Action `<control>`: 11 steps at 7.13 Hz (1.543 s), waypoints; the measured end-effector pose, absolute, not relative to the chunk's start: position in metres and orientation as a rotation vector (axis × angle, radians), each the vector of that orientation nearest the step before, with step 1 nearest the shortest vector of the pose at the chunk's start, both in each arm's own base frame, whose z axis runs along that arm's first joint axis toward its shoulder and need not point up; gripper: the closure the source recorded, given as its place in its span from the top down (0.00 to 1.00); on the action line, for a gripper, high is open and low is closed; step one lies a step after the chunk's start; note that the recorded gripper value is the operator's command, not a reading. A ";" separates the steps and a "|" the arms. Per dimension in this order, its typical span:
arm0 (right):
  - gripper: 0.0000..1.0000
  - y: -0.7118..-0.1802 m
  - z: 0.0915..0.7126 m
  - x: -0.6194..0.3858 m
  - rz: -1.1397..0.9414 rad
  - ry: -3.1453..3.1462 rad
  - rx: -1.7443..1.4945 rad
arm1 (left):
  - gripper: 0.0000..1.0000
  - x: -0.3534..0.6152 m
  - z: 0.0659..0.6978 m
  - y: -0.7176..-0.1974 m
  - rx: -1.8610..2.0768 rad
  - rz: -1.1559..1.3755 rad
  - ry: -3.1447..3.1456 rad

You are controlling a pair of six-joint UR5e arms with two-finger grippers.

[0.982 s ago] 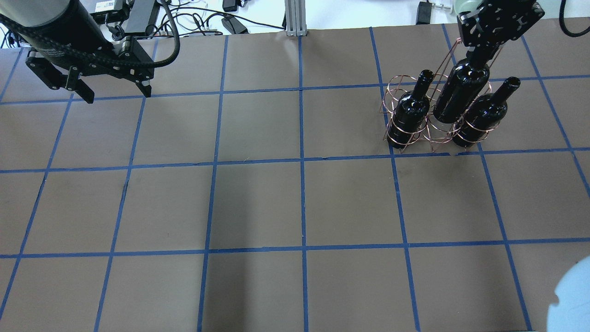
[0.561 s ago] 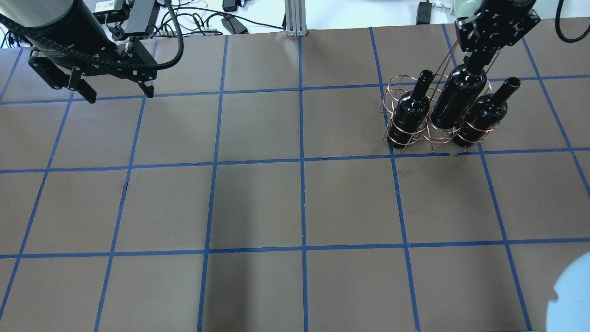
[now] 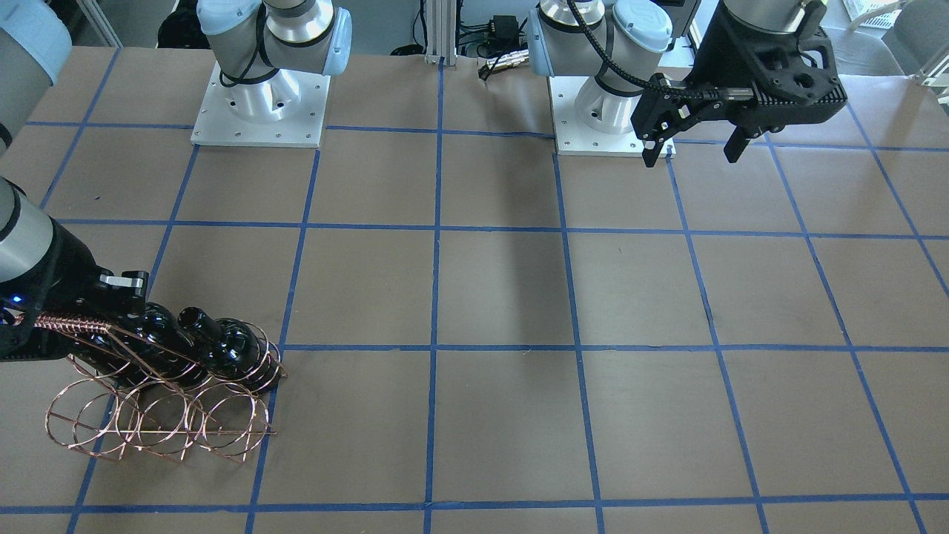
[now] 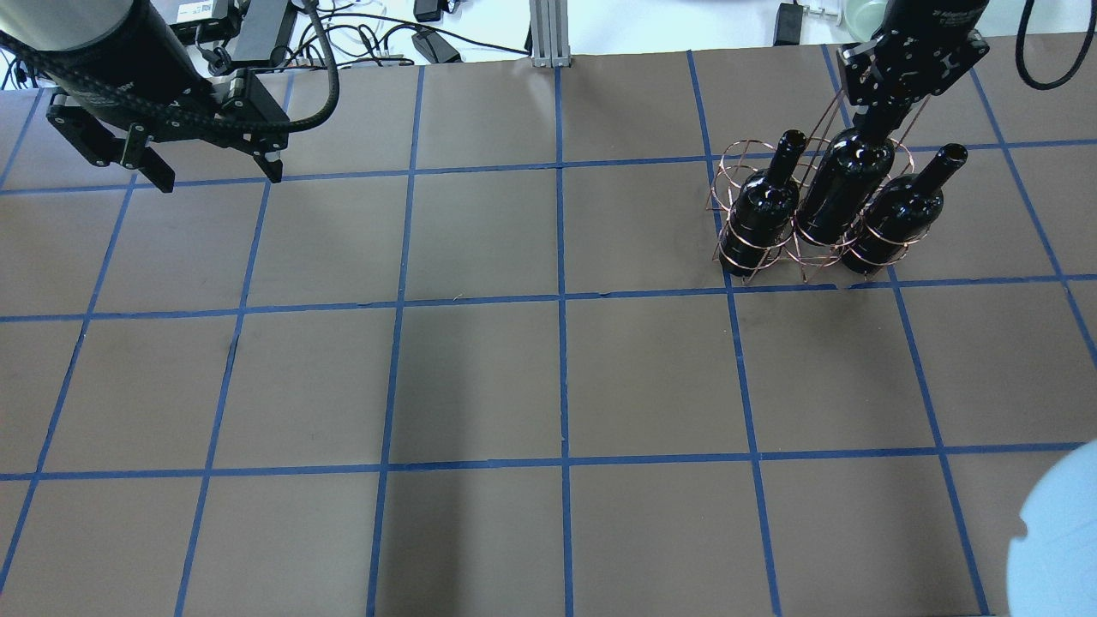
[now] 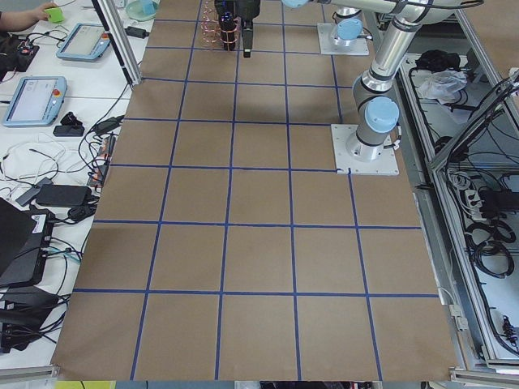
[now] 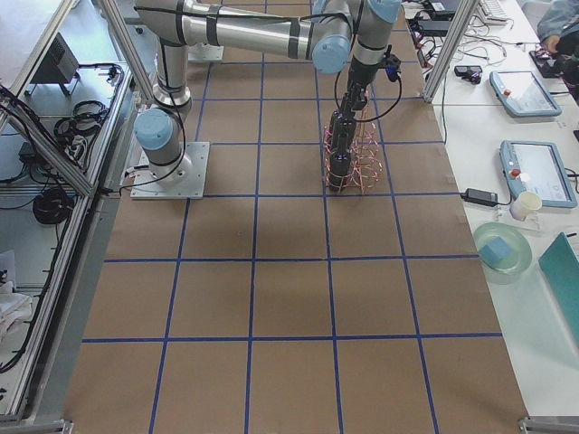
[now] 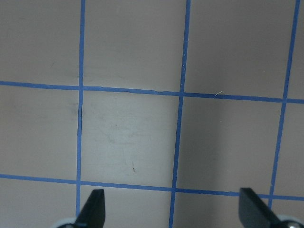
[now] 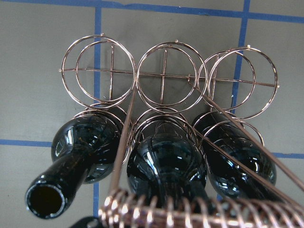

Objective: Place wine into wine basket
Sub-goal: 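Lower the bottle into the middle rack slot with the right gripper, then open the right gripper and raise it away from the rack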

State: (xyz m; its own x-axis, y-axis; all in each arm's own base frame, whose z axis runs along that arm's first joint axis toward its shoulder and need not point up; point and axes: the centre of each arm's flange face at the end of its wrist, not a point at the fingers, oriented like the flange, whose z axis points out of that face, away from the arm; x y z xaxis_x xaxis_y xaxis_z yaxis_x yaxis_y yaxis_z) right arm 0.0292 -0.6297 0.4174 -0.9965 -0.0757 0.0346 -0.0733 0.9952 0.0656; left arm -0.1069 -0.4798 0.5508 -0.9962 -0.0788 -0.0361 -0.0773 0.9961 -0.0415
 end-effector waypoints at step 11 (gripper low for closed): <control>1.00 -0.483 0.544 0.096 0.006 -3.085 0.034 | 1.00 -0.108 0.549 -0.474 -0.123 -0.043 3.106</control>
State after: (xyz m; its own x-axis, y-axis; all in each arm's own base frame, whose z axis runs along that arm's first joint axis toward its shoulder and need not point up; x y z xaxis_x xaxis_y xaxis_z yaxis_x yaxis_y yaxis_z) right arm 0.0957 -0.4828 0.5437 -0.9982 -0.0217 0.0560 -0.0219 0.9998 -0.0034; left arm -0.1084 -0.4741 0.5492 -0.9963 -0.0794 -0.0315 -0.0785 0.9965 -0.0288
